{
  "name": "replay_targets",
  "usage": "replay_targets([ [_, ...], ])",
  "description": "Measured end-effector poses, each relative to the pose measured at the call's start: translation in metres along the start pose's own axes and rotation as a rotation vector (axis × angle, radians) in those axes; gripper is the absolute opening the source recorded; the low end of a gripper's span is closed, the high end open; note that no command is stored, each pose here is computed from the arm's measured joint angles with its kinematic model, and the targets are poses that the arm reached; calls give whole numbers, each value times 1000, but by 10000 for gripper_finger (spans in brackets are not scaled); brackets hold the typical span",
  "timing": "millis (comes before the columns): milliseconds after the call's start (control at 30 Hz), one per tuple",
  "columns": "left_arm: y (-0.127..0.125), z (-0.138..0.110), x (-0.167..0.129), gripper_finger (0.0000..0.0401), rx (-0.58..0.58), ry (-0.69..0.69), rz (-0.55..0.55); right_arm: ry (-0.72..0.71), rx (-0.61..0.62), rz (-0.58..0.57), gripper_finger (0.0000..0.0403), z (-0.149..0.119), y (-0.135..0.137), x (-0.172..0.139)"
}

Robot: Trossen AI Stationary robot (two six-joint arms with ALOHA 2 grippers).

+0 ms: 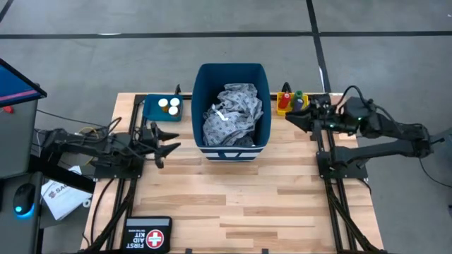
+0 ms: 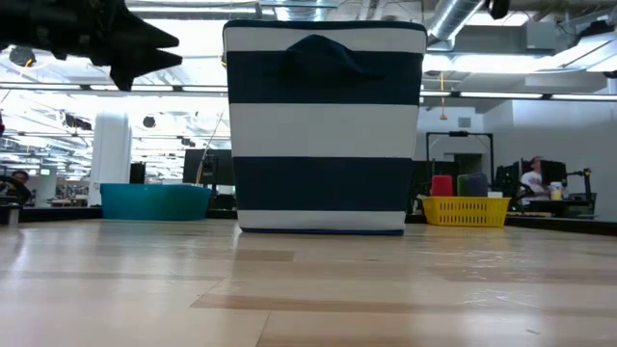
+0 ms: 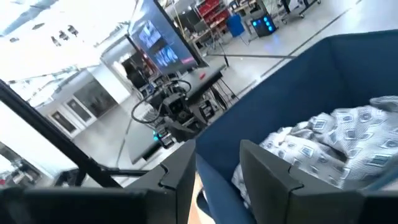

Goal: Pick & place medical supplies in basket/bin
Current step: Return to Home Position

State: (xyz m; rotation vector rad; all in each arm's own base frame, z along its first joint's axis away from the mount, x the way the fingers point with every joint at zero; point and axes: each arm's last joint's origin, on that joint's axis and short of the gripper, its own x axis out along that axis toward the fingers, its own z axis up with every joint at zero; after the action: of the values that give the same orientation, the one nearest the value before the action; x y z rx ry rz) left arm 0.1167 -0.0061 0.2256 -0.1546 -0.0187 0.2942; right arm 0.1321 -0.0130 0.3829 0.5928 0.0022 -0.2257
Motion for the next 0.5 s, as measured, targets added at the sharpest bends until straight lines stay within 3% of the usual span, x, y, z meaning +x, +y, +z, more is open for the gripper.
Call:
replay_targets([
  [267,14,-12,-9,159,-6,-51,-110,23,40,4,123,-16,7,22],
  [500,17,-33,-13,149,-20,-35,-178,-30,42,-46,123,-14,7,21],
])
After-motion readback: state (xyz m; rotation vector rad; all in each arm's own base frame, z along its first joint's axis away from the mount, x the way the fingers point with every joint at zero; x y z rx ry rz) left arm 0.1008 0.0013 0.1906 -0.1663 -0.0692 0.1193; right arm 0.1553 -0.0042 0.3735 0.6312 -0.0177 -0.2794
